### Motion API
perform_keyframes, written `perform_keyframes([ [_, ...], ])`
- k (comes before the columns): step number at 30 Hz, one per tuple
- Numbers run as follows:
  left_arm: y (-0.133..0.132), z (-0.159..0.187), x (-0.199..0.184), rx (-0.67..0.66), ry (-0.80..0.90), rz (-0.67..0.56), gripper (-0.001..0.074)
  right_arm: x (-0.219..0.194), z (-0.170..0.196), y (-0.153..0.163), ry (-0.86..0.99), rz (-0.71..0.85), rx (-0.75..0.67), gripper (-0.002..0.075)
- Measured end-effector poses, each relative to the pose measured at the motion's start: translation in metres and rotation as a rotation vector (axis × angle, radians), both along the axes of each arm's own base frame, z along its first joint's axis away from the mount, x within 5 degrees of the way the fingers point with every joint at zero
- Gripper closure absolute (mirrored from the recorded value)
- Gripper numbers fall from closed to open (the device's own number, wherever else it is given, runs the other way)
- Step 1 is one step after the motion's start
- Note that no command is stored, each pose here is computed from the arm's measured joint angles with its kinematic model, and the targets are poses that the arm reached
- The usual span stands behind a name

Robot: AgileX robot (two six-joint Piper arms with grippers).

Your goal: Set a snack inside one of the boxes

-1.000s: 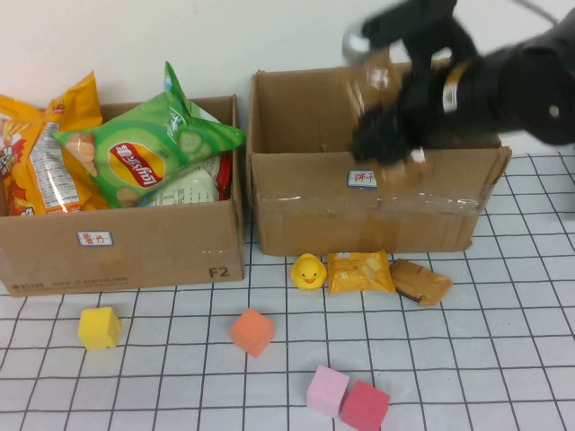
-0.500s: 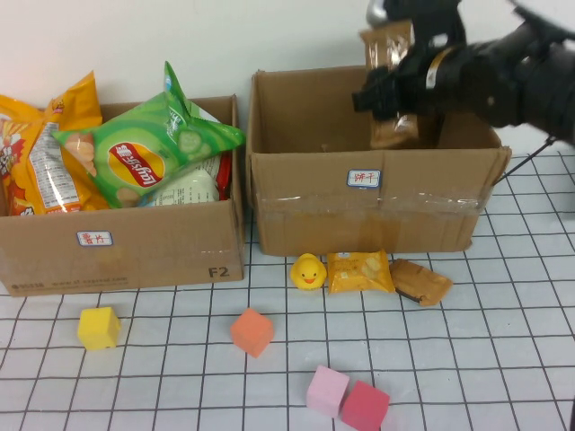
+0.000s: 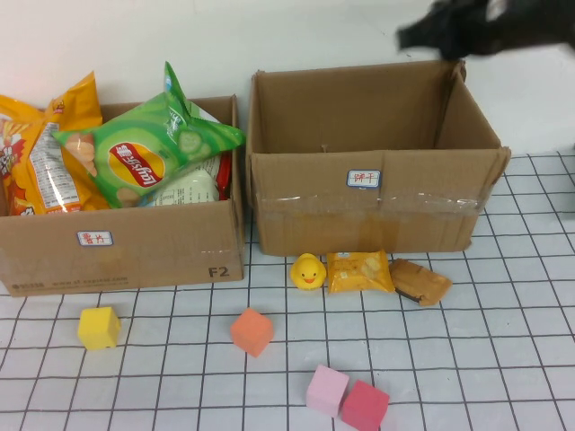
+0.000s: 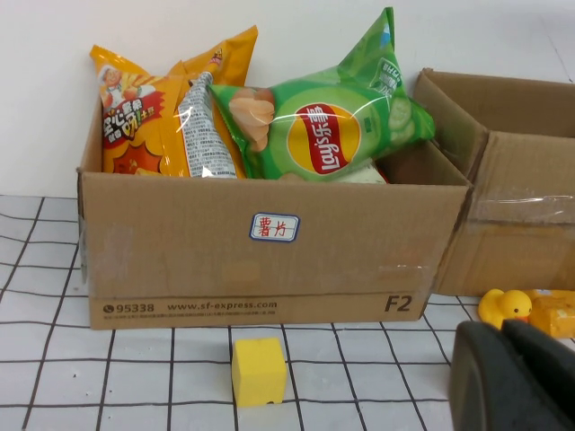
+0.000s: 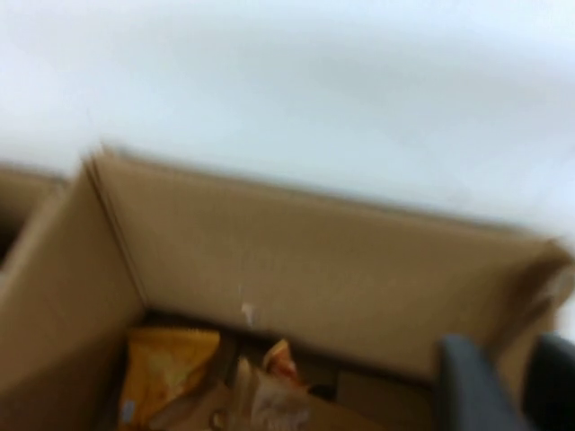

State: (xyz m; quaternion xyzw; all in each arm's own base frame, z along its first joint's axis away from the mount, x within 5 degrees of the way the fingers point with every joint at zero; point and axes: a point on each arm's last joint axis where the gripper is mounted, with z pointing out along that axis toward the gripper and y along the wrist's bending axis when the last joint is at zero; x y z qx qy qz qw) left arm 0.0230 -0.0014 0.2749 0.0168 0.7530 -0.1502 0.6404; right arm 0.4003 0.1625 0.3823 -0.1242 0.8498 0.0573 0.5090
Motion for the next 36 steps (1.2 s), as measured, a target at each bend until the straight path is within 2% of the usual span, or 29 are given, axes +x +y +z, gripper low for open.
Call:
perform_keyframes([
  [2, 0.000, 0.000, 0.000, 0.000, 0.000, 0.000, 0.0736, -0.023, 0.025, -0.010, -0.039, -0.003, 0.017, 0.0648],
  [5, 0.000, 0.000, 0.000, 0.000, 0.000, 0.000, 0.0736, -0.060, 0.042, -0.025, -0.074, 0.005, 0.052, 0.0704],
  [6, 0.000, 0.000, 0.000, 0.000, 0.000, 0.000, 0.0736, -0.083, 0.038, -0.033, -0.085, 0.020, 0.082, 0.0717],
  [13, 0.000, 0.000, 0.000, 0.000, 0.000, 0.000, 0.0736, -0.174, 0.030, -0.063, -0.259, 0.091, 0.183, 0.0726],
  [19, 0.000, 0.000, 0.000, 0.000, 0.000, 0.000, 0.0736, -0.249, 0.003, -0.098, -0.301, 0.094, 0.200, 0.0726],
  [25, 0.000, 0.000, 0.000, 0.000, 0.000, 0.000, 0.0736, -0.292, -0.033, -0.119, -0.235, 0.069, 0.172, 0.0727],
  [31, 0.000, 0.000, 0.000, 0.000, 0.000, 0.000, 0.0736, -0.307, -0.076, -0.130, -0.085, 0.037, 0.081, 0.0727],
  [34, 0.000, 0.000, 0.000, 0.000, 0.000, 0.000, 0.0736, -0.316, -0.095, -0.133, -0.116, 0.055, 0.074, 0.0727],
  [36, 0.000, 0.000, 0.000, 0.000, 0.000, 0.000, 0.0736, -0.322, -0.103, -0.134, -0.220, 0.091, 0.089, 0.0727],
])
